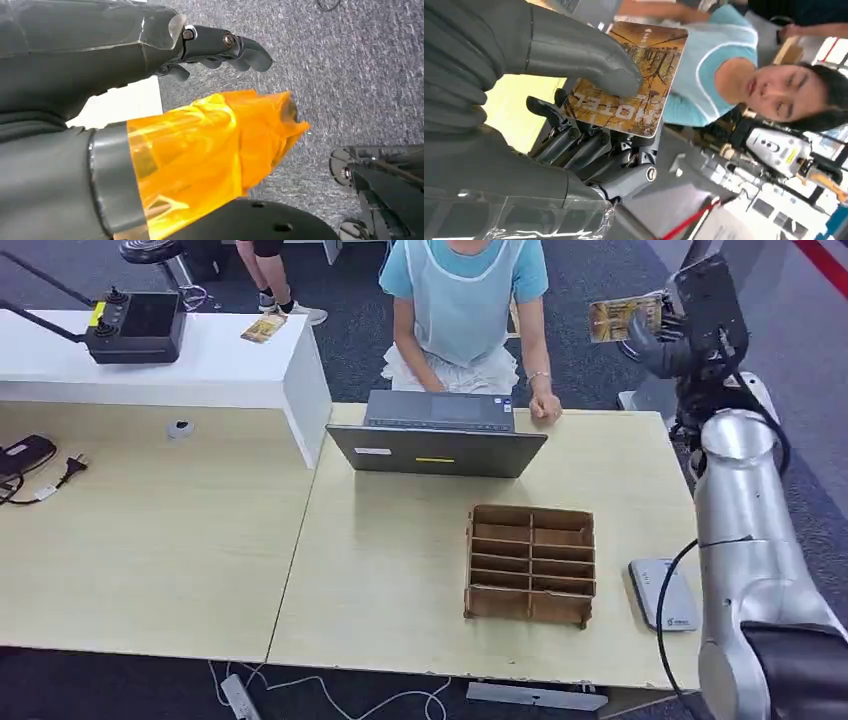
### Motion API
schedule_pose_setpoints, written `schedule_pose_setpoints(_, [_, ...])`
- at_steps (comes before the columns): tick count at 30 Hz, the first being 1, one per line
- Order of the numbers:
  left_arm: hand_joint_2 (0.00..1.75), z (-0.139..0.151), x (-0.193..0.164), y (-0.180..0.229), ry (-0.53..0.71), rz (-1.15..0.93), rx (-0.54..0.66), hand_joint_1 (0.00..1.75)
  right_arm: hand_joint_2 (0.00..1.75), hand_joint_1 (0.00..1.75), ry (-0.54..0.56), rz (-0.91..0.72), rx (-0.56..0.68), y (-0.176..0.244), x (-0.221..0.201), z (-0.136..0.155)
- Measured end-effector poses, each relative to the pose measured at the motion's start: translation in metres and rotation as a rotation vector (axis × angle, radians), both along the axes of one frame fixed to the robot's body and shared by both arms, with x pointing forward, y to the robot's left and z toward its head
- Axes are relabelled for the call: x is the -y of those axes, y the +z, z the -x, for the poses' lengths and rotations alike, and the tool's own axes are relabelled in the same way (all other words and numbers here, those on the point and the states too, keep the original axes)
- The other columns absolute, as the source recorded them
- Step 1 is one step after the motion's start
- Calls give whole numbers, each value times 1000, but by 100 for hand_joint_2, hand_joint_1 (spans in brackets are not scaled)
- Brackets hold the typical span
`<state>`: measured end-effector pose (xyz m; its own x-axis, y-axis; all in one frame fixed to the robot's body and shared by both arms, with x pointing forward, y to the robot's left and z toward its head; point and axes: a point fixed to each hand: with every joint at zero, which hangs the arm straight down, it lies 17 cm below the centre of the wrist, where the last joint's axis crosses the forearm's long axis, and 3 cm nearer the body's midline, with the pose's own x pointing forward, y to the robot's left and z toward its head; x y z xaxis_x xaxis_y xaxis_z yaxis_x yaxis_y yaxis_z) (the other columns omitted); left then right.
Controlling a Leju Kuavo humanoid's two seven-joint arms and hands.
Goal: Pass the card to the sensor for recognition and then transmit it.
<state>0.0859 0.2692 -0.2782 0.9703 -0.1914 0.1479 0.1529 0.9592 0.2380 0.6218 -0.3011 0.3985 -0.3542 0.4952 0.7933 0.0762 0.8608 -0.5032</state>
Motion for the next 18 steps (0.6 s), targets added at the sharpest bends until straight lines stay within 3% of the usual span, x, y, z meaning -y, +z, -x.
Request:
schedule_pose_setpoints(5, [0, 1, -2, 0, 27, 0, -1, 0, 175, 175, 102, -106, -37, -1, 15, 3])
schedule_pose_setpoints(18, [0, 4, -6, 0, 61, -11, -3, 0, 175, 175, 236, -302, -120, -33, 72, 30])
